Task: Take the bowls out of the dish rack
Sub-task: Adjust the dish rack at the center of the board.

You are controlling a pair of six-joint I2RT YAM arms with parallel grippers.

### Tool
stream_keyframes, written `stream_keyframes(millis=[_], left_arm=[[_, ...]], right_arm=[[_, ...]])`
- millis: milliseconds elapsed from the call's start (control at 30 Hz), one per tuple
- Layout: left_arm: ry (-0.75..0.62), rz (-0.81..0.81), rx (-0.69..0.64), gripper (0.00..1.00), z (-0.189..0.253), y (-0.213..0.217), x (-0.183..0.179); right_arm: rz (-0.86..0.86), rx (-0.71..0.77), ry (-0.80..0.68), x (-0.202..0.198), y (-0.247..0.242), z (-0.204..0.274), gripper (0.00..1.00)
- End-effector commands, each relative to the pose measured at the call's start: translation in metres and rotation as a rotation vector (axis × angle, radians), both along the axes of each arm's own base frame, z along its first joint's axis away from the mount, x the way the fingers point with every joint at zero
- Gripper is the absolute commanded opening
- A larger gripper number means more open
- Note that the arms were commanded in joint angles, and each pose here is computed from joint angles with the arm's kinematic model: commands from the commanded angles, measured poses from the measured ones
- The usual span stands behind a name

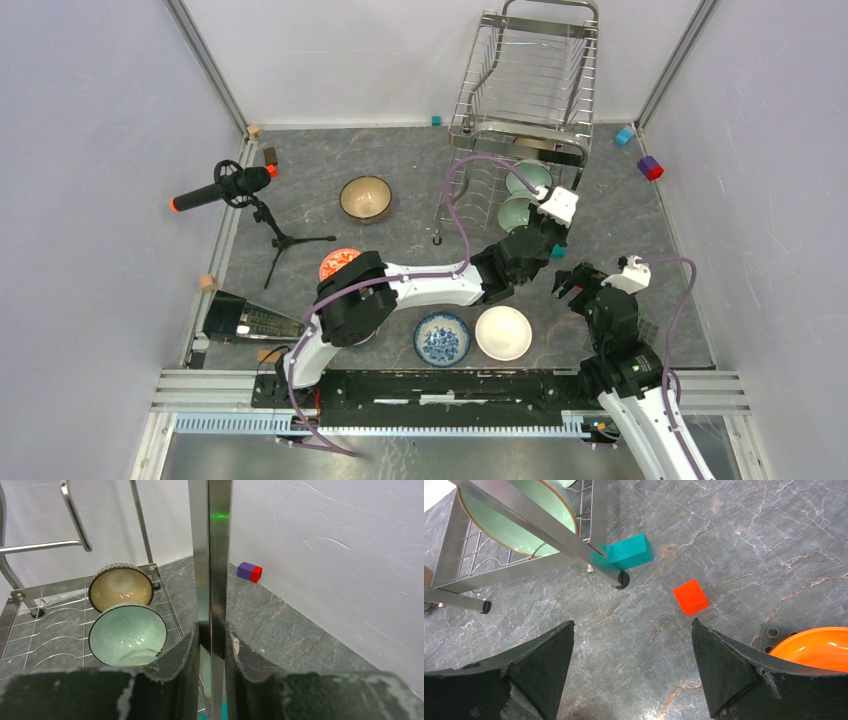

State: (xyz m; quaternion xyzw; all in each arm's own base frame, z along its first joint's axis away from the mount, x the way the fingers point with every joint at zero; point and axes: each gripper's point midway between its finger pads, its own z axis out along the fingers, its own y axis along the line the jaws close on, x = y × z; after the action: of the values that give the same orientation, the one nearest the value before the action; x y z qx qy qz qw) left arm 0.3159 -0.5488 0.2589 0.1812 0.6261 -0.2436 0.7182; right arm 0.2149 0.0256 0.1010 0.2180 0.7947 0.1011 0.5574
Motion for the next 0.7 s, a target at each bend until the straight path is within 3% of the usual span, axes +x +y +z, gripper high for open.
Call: stream_keyframes(millis=[0, 267, 367, 533, 667], left_arm=[[-0.034, 0.051, 0.024, 0.17, 0.008, 0.032, 0.01], [-0.062, -0.036, 0.07, 0.02, 0.014, 0.067, -0.009], [-0.058, -0.094, 0.079, 0.02, 0.015, 0.08, -0.022], [-0.038, -0.19, 0.089, 0.02, 0.014, 0.1, -0.039], [-0.023, -0.238, 0.087, 0.02, 0.014, 0.113, -0.05]], right_arm=[[0.01, 0.004, -0.049, 0.006, 0.003, 0.012, 0.91], [0.022, -0.023, -0.089, 0.011, 0.003, 0.03, 0.91], [0.007, -0.046, -0.133, 0.015, -0.002, 0.045, 0.9], [-0.026, -0.079, -0.289, 0.029, -0.007, 0.077, 0.91], [-0.109, -0.049, -0.496, 0.044, -0.015, 0.12, 0.9]])
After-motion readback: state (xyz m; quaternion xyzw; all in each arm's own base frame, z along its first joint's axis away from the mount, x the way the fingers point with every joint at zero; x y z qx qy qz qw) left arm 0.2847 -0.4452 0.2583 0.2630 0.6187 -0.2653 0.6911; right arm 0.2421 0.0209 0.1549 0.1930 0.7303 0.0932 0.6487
